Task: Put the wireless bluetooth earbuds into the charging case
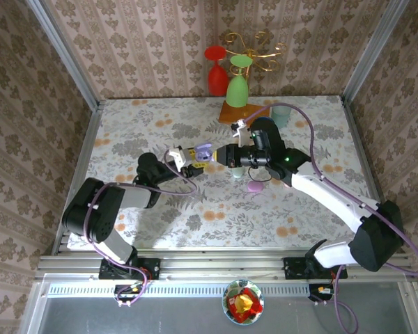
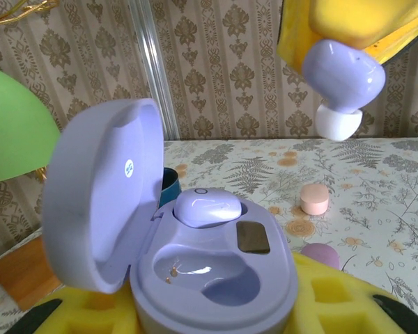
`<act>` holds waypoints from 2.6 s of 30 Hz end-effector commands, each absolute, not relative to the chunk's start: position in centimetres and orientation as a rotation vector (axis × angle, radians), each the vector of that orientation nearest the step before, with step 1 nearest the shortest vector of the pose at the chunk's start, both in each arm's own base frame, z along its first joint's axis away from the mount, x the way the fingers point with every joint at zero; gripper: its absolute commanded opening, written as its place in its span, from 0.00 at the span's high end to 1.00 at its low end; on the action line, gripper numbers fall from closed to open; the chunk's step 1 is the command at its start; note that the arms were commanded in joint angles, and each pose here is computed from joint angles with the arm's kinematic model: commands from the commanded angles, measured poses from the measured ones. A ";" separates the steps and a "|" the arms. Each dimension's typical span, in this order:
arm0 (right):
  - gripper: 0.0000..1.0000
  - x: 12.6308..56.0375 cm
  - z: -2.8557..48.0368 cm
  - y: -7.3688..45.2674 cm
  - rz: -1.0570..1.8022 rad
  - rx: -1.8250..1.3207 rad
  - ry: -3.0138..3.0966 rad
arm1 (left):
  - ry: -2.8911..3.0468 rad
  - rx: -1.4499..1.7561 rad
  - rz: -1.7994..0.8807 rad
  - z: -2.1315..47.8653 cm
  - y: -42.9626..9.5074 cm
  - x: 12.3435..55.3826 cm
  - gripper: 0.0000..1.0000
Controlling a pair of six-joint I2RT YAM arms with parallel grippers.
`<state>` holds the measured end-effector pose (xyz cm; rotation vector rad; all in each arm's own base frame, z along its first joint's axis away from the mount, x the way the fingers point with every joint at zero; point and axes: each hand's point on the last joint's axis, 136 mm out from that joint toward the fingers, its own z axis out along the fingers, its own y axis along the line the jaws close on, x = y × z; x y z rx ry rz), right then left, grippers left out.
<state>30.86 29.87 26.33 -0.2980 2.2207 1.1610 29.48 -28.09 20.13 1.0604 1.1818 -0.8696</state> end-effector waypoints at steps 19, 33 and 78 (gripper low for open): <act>0.84 32.6 26.4 31.7 1.139 -0.357 2.208 | 1.081 1.116 -0.922 21.7 -30.9 28.4 0.69; 0.84 32.8 24.2 31.9 1.119 -0.348 2.277 | 1.079 1.088 -0.906 22.6 -30.8 28.8 0.69; 0.70 32.8 25.6 28.3 0.942 -0.325 2.322 | 1.216 0.991 -0.934 20.6 -30.9 29.7 0.68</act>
